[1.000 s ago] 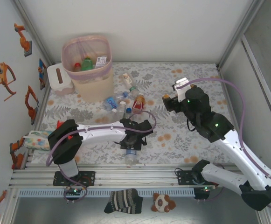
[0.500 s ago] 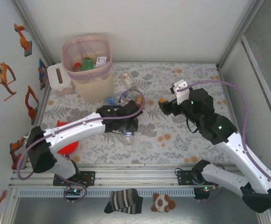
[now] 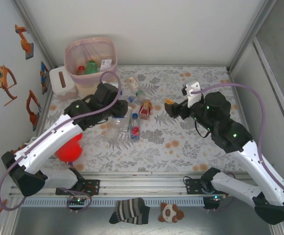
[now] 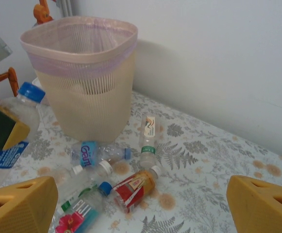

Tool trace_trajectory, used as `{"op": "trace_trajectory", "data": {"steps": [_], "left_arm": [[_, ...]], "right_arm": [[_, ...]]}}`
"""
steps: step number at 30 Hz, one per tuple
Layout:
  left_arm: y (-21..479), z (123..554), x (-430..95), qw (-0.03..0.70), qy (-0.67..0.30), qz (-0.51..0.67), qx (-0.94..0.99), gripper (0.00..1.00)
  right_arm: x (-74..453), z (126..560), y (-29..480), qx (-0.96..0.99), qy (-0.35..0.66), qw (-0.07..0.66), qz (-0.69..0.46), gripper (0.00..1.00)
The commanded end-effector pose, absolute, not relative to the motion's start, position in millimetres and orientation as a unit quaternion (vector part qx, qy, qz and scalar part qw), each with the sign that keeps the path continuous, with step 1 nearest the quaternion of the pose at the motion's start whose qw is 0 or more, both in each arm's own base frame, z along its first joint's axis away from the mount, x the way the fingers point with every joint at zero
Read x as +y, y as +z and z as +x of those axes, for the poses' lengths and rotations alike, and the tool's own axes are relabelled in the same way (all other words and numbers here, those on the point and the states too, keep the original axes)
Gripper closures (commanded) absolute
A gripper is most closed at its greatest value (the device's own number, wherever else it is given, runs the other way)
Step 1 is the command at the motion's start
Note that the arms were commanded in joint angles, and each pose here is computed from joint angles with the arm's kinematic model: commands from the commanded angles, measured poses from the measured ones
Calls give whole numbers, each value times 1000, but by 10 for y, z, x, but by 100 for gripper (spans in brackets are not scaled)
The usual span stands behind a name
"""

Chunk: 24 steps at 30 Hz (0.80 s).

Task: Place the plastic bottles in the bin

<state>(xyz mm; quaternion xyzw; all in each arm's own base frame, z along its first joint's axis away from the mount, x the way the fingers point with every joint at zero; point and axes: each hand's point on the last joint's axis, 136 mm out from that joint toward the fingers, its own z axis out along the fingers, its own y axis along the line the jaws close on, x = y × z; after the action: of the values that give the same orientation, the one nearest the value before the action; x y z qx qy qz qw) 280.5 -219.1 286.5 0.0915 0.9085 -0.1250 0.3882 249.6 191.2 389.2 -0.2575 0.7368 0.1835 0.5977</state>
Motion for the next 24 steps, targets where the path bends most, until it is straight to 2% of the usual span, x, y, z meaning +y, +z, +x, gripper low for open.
{"op": "trace_trajectory", "data": {"steps": [1, 16, 24], "left_arm": [[3221, 2988, -2116, 434, -122, 134, 883, 50], [4196, 3874, -1677, 534, -106, 123, 830, 50], [4379, 4489, -1340, 551, -56, 118, 824, 51]], "right_arm": [[1868, 2485, 4238, 711, 199, 633, -234, 11], [1943, 2595, 4397, 700, 191, 645, -240, 12], [1954, 2628, 4431, 700, 186, 646, -240, 12]]}}
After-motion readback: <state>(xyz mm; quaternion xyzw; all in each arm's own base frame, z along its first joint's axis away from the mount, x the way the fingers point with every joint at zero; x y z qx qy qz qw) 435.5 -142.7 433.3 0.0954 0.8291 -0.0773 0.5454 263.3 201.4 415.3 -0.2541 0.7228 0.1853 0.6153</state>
